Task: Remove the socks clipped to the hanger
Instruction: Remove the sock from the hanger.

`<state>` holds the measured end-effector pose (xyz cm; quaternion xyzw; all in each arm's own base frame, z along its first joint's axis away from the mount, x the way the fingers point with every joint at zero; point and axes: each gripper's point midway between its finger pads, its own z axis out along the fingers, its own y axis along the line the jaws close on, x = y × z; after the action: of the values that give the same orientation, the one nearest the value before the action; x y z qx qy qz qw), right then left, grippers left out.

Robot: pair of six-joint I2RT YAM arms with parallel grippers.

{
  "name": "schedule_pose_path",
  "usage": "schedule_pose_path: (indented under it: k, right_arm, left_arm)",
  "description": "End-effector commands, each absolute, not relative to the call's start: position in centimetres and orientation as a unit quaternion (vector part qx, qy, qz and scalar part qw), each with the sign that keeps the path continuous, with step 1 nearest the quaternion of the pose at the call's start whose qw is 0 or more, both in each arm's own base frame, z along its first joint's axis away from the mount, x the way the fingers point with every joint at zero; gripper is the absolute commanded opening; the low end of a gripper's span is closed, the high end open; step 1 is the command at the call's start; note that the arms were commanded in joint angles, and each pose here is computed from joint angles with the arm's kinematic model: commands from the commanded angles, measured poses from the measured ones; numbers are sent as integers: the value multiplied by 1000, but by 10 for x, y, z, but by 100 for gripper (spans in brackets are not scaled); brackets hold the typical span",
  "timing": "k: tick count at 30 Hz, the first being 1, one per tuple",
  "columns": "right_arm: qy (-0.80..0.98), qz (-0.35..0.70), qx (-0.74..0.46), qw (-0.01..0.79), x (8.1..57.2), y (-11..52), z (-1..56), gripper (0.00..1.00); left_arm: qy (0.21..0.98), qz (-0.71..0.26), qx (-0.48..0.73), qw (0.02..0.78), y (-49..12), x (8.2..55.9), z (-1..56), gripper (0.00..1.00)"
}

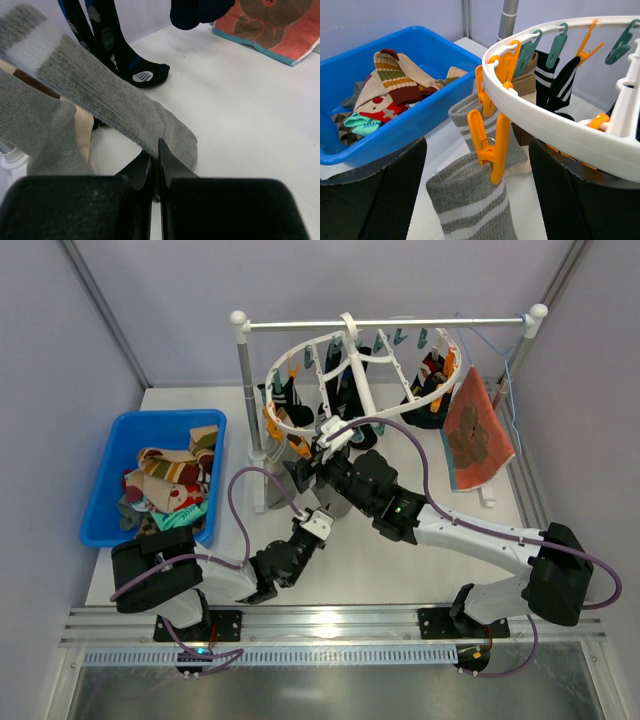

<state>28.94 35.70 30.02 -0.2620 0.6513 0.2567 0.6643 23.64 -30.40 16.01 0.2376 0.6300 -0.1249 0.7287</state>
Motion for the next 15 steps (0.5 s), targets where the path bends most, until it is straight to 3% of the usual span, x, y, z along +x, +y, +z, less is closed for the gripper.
schedule_pose_path:
  k: [1,9,15]
  right_arm:
    - [605,270,-237,710,294,360,341,83]
    - [596,265,-240,719,298,365,342,79]
    - [599,251,-240,722,303,370,341,68]
  left_arm:
    - [579,-195,155,776,-305,234,211,0]
    - [579,-200,160,774,-310,232,210,0]
    - [579,-189,171,774,-318,229,207,0]
